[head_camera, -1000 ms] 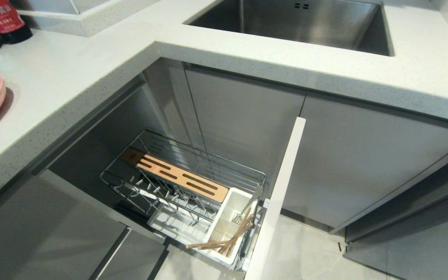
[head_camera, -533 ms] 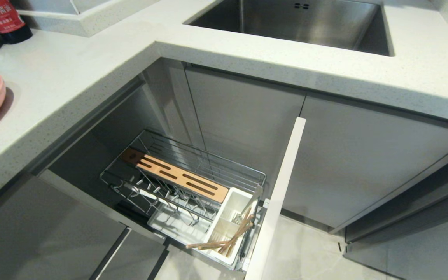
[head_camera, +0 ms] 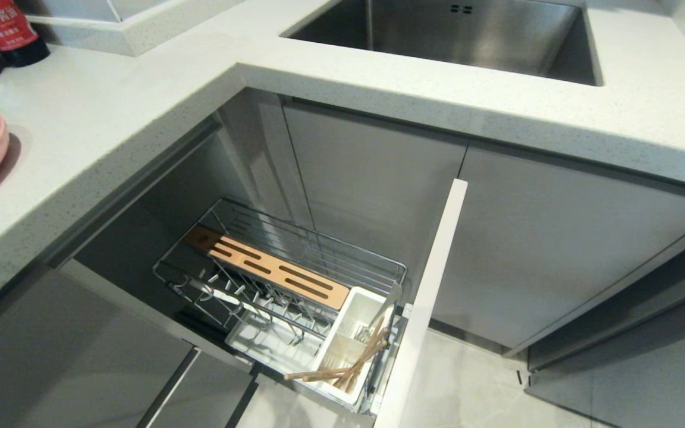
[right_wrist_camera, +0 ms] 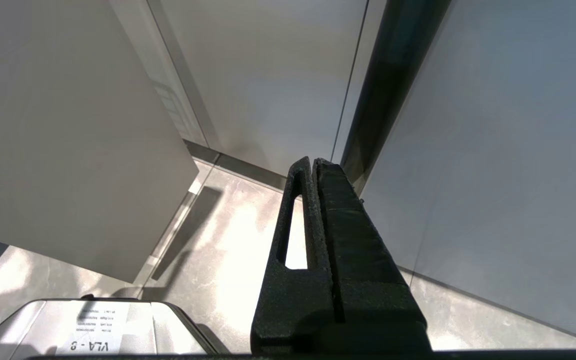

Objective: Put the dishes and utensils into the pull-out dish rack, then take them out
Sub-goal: Take the chopsticks out of the cupboard

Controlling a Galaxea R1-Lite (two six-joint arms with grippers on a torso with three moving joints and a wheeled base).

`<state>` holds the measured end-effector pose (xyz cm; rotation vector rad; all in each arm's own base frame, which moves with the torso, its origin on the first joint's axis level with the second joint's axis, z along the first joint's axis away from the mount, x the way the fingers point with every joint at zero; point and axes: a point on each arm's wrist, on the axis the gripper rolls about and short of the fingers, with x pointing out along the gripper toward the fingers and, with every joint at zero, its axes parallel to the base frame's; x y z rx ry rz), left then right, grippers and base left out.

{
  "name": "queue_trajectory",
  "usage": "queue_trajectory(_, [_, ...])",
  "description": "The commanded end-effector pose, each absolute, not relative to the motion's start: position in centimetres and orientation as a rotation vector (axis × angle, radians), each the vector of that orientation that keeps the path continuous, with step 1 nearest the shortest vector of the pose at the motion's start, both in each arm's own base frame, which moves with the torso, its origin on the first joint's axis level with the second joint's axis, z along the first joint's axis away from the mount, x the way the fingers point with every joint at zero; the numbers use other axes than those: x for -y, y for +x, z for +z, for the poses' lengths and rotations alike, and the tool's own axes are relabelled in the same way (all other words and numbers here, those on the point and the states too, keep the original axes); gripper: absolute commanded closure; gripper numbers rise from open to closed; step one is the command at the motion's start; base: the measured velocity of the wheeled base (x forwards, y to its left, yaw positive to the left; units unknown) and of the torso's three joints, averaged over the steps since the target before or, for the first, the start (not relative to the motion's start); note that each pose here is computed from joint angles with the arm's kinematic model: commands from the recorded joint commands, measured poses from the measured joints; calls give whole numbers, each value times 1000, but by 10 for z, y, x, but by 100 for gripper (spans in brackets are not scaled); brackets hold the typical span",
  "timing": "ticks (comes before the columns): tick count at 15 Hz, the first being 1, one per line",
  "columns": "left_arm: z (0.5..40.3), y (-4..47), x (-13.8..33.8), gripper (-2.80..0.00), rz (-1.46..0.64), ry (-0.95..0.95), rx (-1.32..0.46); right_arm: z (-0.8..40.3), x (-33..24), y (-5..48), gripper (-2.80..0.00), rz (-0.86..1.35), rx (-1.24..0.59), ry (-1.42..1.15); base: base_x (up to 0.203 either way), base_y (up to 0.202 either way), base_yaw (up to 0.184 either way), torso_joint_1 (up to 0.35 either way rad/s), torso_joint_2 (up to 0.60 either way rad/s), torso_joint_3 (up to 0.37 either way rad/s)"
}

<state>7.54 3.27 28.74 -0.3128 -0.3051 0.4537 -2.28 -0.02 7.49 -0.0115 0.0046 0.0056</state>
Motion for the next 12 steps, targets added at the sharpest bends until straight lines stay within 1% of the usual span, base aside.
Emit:
queue_trajectory(1, [286,77,-33,0,458,-316,298,75,0,-23,0,6,-3,-12,0,0,0,0,0,0])
queue_trajectory(4, [284,77,-34,0,460,-317,292,75,0,-23,0,6,-3,-12,0,0,0,0,0,0])
queue_trajectory(5, [284,77,-34,-280,459,-316,295,75,0,-23,0,6,-3,-12,0,0,0,0,0,0])
queue_trajectory(10, [286,75,-33,-280,457,-314,310,75,0,-23,0,6,-3,-12,0,0,0,0,0,0])
queue_trajectory(12, [292,68,-30,-280,451,-306,346,75,0,-23,0,6,-3,-12,0,0,0,0,0,0])
